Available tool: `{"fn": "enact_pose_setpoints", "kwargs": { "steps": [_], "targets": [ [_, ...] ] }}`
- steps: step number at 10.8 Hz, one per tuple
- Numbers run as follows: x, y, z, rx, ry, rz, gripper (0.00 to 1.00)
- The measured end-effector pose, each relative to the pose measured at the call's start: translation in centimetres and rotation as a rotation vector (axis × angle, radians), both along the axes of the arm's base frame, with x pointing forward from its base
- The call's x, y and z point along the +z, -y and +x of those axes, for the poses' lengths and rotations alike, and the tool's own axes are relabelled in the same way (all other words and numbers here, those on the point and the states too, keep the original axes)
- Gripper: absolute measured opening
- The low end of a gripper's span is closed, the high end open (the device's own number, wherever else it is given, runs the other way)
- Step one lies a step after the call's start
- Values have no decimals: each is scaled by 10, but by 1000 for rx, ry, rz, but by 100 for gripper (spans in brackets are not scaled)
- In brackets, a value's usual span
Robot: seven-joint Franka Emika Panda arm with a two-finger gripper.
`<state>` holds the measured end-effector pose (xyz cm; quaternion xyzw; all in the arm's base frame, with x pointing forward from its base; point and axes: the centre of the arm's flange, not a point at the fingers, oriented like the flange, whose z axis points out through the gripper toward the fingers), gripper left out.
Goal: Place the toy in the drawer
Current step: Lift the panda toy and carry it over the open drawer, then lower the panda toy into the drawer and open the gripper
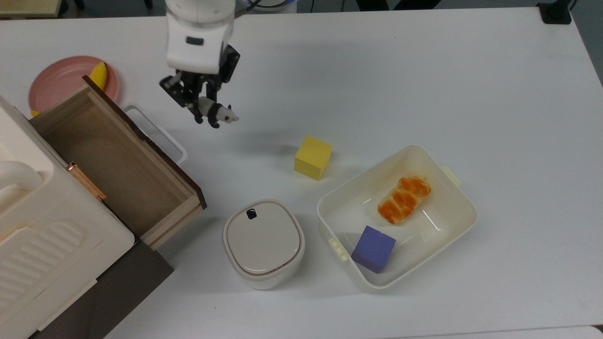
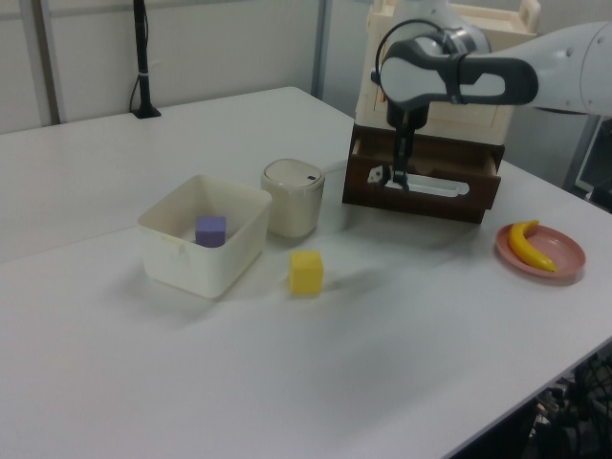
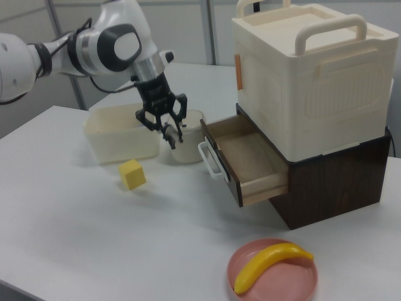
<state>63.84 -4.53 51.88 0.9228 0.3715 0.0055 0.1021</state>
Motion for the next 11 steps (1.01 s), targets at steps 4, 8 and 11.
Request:
{"fn": "enact_pose_setpoints", "kwargs": {
  "steps": [4, 8, 11],
  "targets": [
    [51, 70, -2, -118, 89, -36, 37],
    [41, 142, 3, -203, 185, -73, 37],
    [6, 168, 19, -213, 223, -81, 37]
  ]
}}
